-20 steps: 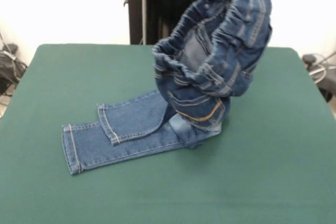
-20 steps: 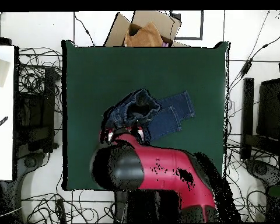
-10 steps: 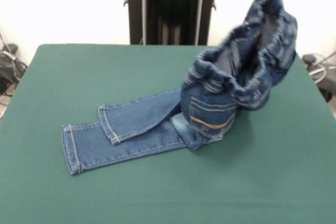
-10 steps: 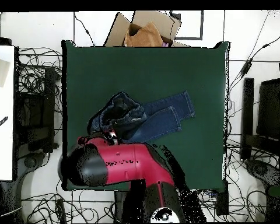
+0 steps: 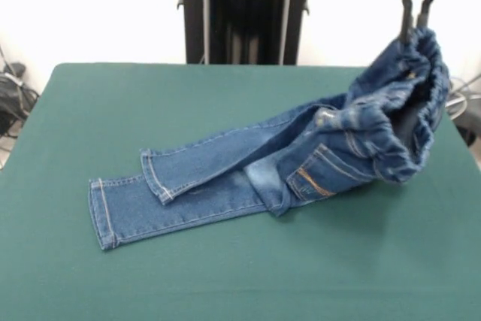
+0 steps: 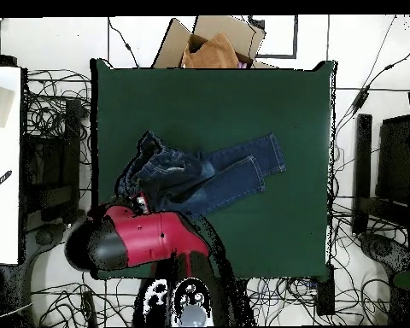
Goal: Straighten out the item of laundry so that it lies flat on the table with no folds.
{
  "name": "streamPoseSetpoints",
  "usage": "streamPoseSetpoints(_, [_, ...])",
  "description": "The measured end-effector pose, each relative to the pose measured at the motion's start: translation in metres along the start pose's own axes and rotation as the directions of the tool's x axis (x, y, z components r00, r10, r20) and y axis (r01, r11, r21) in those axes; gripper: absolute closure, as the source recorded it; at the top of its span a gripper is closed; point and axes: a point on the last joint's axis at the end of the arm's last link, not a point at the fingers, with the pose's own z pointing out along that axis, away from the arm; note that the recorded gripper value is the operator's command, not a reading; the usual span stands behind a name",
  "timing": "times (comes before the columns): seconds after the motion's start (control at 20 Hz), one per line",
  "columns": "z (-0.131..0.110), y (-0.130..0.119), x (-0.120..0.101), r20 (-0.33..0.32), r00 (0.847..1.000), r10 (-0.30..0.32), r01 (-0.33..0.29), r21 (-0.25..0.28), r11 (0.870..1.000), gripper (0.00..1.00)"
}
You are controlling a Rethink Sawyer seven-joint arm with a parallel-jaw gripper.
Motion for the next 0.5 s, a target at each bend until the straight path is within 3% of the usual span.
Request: streamPoseSetpoints(0.5, [0.038, 0.079, -0.002, -0.041, 0.994, 0.104, -0.105, -0.01, 0.994, 1.0])
